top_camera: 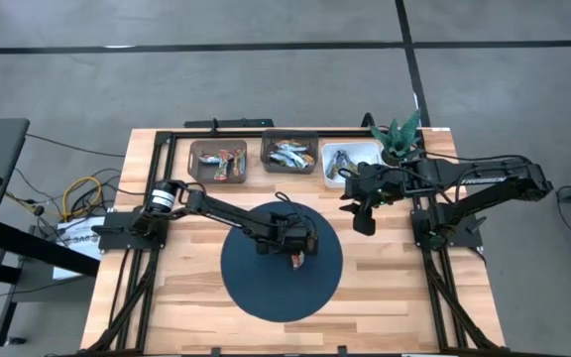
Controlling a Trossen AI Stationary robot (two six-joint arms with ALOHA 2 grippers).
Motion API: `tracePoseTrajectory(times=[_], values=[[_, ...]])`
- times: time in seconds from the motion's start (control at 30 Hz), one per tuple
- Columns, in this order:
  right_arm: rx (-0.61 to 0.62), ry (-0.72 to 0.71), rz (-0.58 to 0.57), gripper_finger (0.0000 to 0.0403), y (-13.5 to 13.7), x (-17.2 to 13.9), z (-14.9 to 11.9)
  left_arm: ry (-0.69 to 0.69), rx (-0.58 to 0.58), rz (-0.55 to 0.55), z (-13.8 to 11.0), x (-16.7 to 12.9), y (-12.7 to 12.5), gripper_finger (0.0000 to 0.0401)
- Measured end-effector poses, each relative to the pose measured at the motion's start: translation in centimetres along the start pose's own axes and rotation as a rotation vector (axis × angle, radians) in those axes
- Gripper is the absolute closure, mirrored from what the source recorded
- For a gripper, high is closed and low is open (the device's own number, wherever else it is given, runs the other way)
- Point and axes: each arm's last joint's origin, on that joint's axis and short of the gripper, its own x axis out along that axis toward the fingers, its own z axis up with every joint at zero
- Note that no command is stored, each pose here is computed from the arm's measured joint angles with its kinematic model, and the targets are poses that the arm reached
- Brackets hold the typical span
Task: Pick and place Granola Bars by type
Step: Put the red granola bar into the left black bin
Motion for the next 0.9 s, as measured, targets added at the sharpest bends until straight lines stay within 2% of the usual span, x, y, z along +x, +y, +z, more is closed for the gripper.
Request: tracePoseTrajectory(times=[0.2, 0.47, 0.53, 0.9], values=[[-0.022, -0.032, 0.000, 0.0278, 0.0, 0.0, 0.3, -0.081, 0.004, 0.013, 0.5, -2.4, -0.4, 0.0376], [-0.044, -0.219, 0.007, 0.0278, 0.0, -1.2, 1.7, -0.260, -0.001, 0.041, 3.1, -7.1, 0.1, 0.0390], [-0.047, -0.282, -0.002, 0.0278, -0.2, -1.5, 2.3, -0.302, 0.002, 0.085, 4.2, -8.6, 0.8, 0.0391], [0.008, -0.312, -0.086, 0.0278, -2.1, -1.5, 2.6, -0.440, 0.025, 0.409, 12.4, -16.3, 6.1, 0.0386]])
